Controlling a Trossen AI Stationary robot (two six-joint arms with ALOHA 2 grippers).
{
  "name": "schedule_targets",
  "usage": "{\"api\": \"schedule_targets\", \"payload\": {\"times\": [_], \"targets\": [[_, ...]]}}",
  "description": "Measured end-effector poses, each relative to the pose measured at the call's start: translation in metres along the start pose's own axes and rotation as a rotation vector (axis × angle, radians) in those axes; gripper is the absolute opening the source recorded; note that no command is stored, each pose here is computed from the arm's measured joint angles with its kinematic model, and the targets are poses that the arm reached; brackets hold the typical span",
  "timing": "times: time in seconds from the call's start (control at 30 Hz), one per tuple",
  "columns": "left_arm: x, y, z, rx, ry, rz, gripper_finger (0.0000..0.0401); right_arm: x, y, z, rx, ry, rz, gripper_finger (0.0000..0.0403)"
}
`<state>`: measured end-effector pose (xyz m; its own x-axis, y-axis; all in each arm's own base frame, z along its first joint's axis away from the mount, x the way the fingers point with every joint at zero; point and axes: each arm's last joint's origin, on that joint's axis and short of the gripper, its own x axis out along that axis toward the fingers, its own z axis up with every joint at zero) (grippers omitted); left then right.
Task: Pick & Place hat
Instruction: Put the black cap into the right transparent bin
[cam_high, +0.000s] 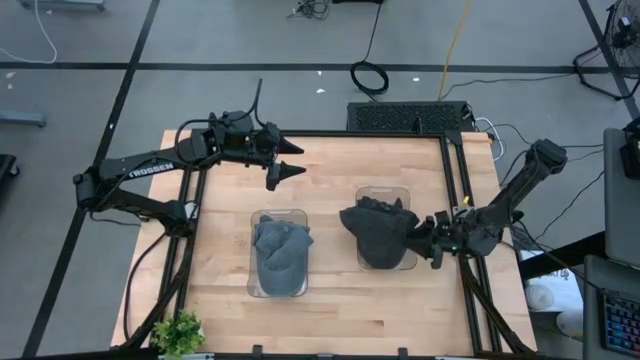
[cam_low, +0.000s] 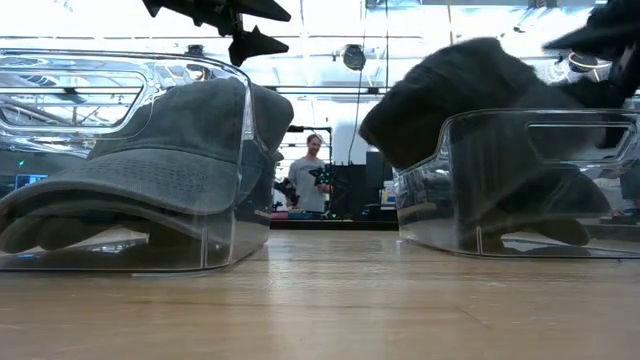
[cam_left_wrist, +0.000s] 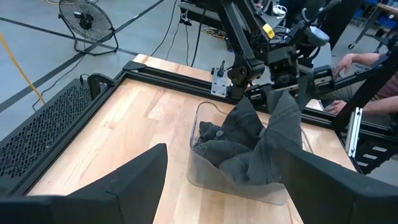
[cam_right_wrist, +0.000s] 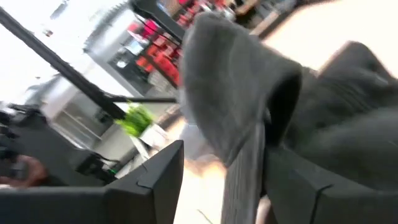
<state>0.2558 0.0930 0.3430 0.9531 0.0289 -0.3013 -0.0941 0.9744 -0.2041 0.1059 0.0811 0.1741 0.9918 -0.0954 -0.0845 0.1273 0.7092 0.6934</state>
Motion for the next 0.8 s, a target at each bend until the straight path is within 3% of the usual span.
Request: {"api": "schedule_targets", "payload": {"times": [0.17,0.5,0.8], "targets": [[0.0,0.0,-0.001,-0.001,0.008,0.001,0.0306,-0.005,-0.015,-0.002,0.004,0.035,-0.092,0.0188],[0.0,0.0,-0.003,-0.005,0.025,0.002,0.0306,-0.017,-0.021,0.014,0.035,-0.05,-0.103,0.0187],[0.002,-0.007,-0.004,0.018,0.037,-0.026,0.0306,-0.025,-0.028,0.03,-0.081,-0.34,-0.309,0.0187]]}}
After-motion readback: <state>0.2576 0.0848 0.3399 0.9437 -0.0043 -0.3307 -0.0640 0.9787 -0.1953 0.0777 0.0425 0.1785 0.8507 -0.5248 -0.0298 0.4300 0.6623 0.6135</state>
